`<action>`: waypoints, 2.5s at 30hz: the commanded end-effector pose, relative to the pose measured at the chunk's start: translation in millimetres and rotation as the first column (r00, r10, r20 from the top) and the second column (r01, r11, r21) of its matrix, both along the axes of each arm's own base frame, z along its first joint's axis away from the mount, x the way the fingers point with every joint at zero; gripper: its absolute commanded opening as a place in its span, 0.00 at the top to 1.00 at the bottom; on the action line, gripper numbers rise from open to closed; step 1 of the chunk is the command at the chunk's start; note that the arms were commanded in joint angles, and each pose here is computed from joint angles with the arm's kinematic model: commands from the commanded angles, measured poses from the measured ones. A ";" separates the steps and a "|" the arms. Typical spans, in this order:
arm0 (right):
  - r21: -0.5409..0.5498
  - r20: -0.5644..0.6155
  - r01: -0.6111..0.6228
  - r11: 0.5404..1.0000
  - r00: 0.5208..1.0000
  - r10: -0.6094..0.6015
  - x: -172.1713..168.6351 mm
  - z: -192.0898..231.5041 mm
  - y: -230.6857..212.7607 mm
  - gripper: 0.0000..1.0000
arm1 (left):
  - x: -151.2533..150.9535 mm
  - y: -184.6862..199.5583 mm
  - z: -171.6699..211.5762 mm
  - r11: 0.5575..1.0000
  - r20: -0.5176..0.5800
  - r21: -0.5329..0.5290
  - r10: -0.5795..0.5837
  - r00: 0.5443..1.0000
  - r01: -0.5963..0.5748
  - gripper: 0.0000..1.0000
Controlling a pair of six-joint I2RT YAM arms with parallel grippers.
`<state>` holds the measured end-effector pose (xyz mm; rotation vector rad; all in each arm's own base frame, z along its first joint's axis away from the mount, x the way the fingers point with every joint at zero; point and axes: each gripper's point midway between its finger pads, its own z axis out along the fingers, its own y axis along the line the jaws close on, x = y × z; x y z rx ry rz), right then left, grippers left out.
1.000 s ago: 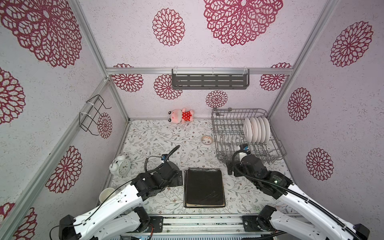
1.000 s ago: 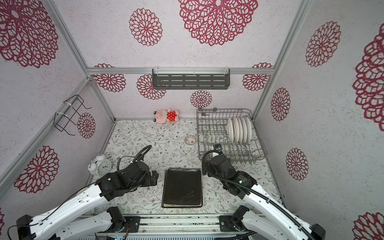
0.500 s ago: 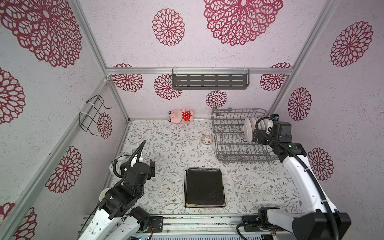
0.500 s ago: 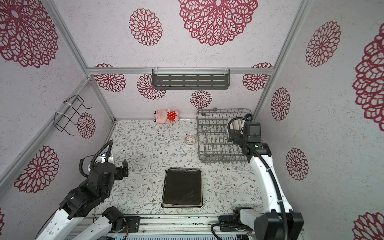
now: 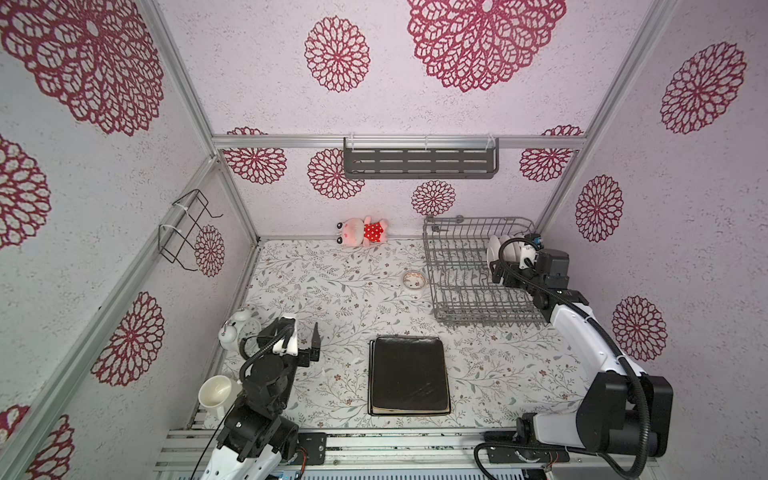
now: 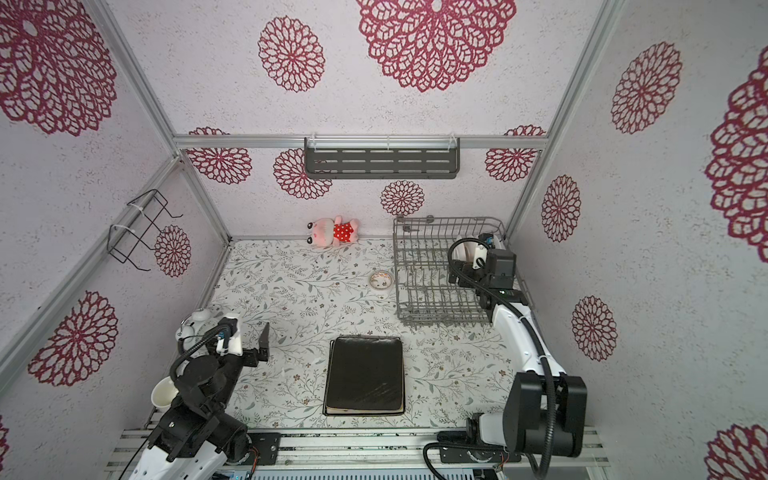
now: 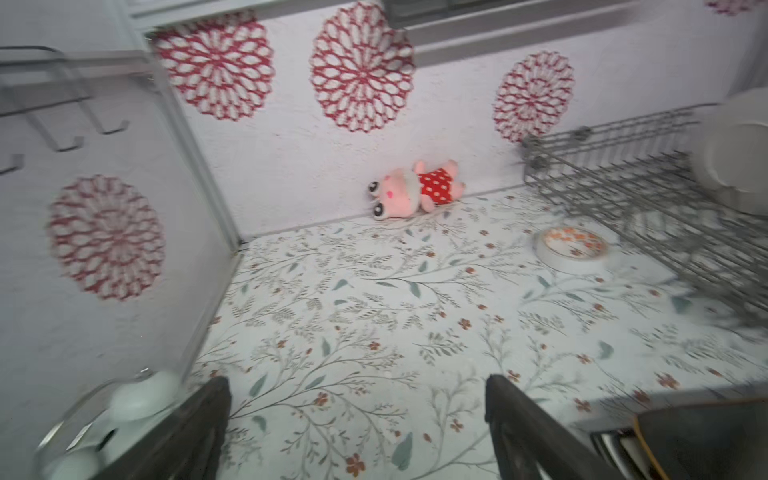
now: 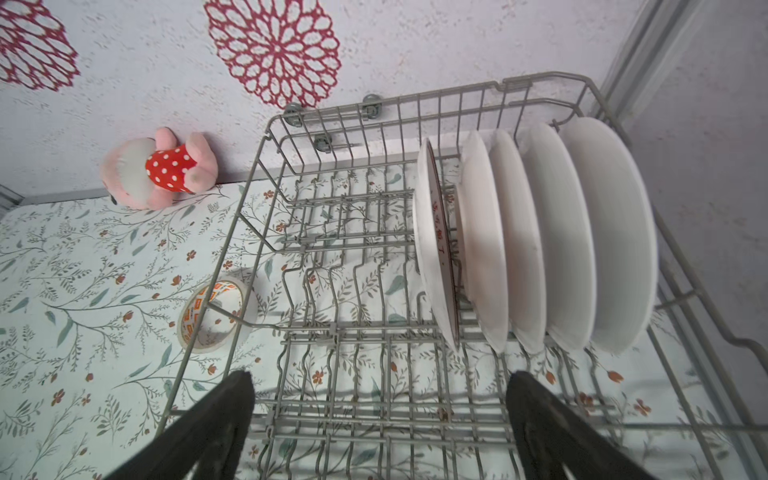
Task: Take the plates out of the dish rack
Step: 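Move the right gripper to the rack's white plates while the left draws back, then grasp the top edge of the nearest white plate in the rack with the right gripper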
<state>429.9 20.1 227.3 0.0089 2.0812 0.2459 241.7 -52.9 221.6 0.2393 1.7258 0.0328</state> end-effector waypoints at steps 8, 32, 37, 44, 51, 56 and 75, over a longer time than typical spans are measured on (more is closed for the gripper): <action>-0.046 0.074 -0.142 0.989 0.987 0.145 15.0 12.2 16.2 0.06 | -47.7 -122.5 8.3 0.771 0.071 -0.080 -0.628 0.775 0.632 0.03; -0.224 0.002 -0.220 0.949 0.974 0.226 32.5 -26.6 8.4 0.21 | -103.7 -133.8 47.6 0.634 0.264 -0.041 -0.738 0.621 0.772 0.03; -0.249 -0.024 -0.206 0.946 0.978 0.207 41.2 -39.1 1.7 0.22 | -107.1 -135.3 47.4 0.620 0.266 -0.036 -0.750 0.606 0.784 0.03; -0.273 -0.041 -0.177 0.945 0.984 0.172 51.6 -54.5 -8.9 0.26 | -108.3 -137.3 45.5 0.613 0.260 -0.032 -0.757 0.599 0.789 0.03; -0.301 -0.045 -0.187 0.935 0.982 0.181 58.1 -60.7 -13.7 0.29 | -106.1 -138.8 40.7 0.618 0.242 -0.019 -0.760 0.604 0.786 0.03; -0.300 -0.051 -0.174 0.938 0.985 0.167 64.9 -66.7 -19.7 0.36 | -102.6 -139.7 36.8 0.627 0.227 -0.021 -0.755 0.615 0.778 0.03; -0.291 0.089 -0.179 0.940 0.973 0.213 32.0 1.9 -11.5 0.31 | -101.2 -143.6 33.5 0.624 0.214 -0.024 -0.760 0.614 0.781 0.03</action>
